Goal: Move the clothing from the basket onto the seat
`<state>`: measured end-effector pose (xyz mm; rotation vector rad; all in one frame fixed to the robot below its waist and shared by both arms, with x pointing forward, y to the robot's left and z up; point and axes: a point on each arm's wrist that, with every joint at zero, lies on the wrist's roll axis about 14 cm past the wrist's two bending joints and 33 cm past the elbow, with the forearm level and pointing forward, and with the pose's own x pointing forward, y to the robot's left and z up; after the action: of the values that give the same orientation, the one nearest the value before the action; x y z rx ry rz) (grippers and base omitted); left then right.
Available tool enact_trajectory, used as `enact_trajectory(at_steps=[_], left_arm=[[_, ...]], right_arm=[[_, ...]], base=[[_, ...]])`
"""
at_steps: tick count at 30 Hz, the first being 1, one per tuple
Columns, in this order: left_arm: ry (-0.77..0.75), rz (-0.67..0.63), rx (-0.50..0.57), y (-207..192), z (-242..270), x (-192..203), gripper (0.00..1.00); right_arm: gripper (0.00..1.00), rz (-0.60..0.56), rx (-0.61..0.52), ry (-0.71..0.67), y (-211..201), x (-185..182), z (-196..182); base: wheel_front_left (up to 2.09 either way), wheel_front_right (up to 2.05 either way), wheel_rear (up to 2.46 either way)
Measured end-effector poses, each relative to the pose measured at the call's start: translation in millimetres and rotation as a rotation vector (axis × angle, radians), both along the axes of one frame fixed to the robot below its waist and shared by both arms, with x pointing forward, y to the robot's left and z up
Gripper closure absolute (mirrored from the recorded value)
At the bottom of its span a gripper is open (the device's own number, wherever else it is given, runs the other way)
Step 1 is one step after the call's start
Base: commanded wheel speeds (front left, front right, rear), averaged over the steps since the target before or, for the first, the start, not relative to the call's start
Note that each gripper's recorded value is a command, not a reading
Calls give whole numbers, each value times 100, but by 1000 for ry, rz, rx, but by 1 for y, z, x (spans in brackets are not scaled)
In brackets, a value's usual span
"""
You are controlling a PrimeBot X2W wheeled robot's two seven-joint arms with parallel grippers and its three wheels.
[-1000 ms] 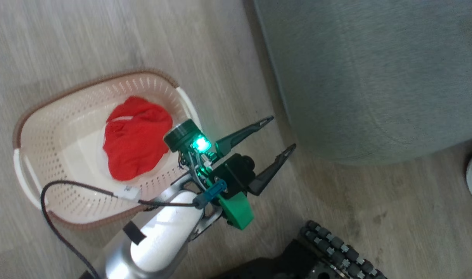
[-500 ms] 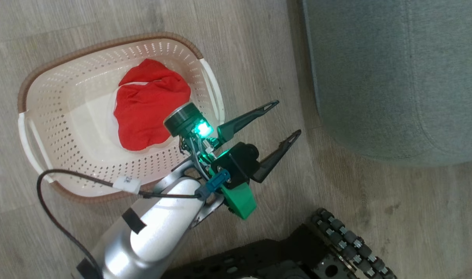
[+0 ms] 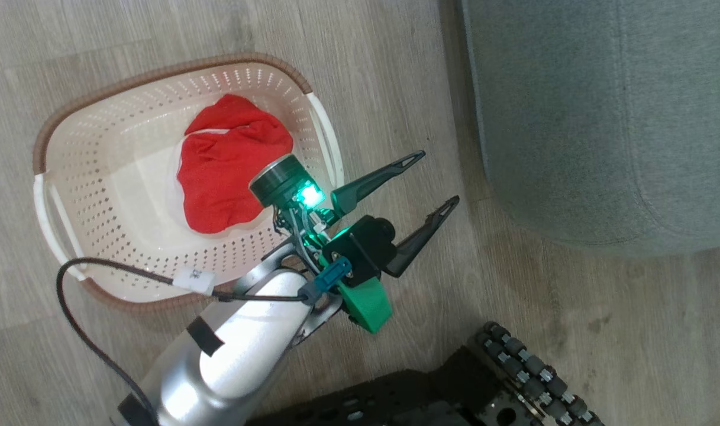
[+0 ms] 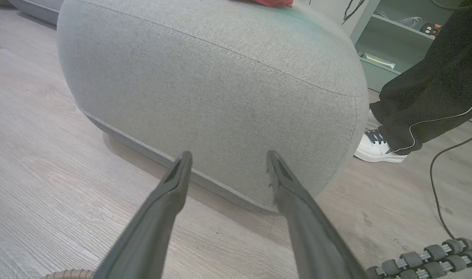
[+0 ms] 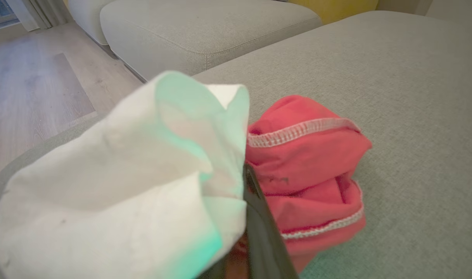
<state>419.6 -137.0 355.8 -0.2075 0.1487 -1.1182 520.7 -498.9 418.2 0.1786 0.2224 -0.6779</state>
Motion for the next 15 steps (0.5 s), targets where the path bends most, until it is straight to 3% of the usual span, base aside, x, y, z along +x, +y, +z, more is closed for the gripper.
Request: enact_trajectory(at_steps=[1,10,15], left_arm=[[-5,-1,-2,-1,2,0,0],[-63,17,-29,-5,40,4,0],[-96,50,-46,-1,69,3,0]], right_arm=[[0,-1,-2,-2,0,-1,2],[0,31,-16,-36,4,-12,37],[0,92,-53,35,12,-38,42]], base=[[0,0,0],[0,0,0],[0,0,0]])
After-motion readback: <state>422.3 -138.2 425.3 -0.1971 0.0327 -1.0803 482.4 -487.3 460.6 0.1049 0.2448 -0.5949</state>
